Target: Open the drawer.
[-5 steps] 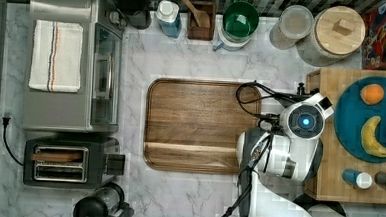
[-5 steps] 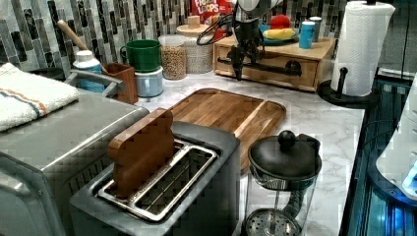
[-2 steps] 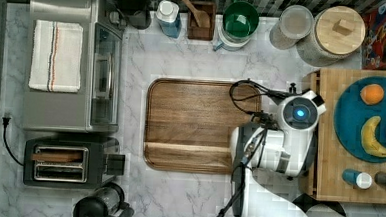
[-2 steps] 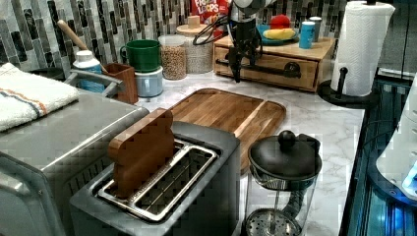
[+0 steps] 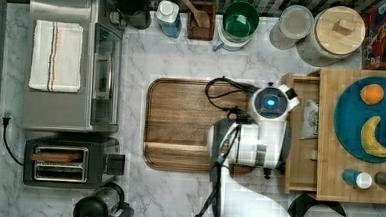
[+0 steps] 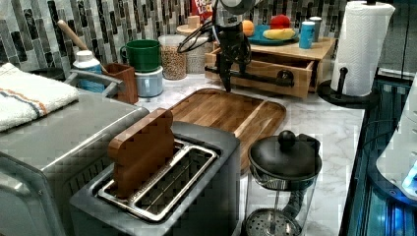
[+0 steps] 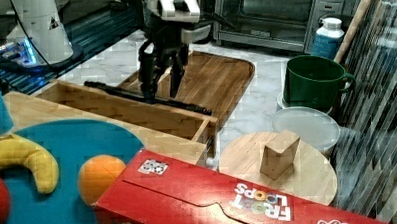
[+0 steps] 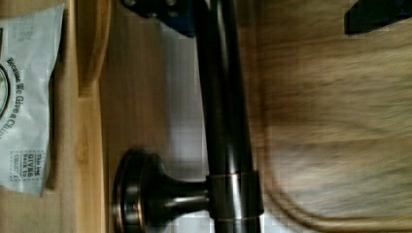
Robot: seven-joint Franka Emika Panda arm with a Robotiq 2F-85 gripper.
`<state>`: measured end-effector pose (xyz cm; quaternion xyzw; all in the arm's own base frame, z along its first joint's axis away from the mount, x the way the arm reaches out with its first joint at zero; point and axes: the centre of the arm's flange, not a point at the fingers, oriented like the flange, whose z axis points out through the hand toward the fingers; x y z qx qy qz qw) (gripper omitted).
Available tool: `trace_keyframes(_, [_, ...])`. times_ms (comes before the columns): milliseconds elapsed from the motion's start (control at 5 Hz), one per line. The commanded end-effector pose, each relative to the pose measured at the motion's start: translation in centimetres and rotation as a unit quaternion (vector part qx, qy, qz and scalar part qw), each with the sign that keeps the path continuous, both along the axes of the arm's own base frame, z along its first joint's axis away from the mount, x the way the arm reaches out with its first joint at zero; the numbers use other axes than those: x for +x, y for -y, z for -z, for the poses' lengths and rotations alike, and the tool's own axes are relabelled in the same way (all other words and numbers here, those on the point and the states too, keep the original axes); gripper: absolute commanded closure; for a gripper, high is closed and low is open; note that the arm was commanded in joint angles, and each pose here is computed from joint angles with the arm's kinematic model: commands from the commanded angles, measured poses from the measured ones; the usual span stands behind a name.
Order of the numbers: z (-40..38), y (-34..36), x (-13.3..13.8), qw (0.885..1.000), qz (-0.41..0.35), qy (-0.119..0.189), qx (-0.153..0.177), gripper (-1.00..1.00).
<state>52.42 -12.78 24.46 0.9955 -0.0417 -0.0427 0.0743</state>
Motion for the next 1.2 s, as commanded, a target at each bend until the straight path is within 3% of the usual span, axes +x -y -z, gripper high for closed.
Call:
trace_keyframes(200, [-2.3,-12.4,-0.2,0.999,-0.027,0.014,0.026,-1.0])
trace_keyframes(600, [-2.7,-13.5,0.0,0.999,-0.012,0.013,0.051,-1.0])
trace_keyframes(1200, [-3.7,-15.5,0.2,0.998,0.022,0.007,0.061,-1.0])
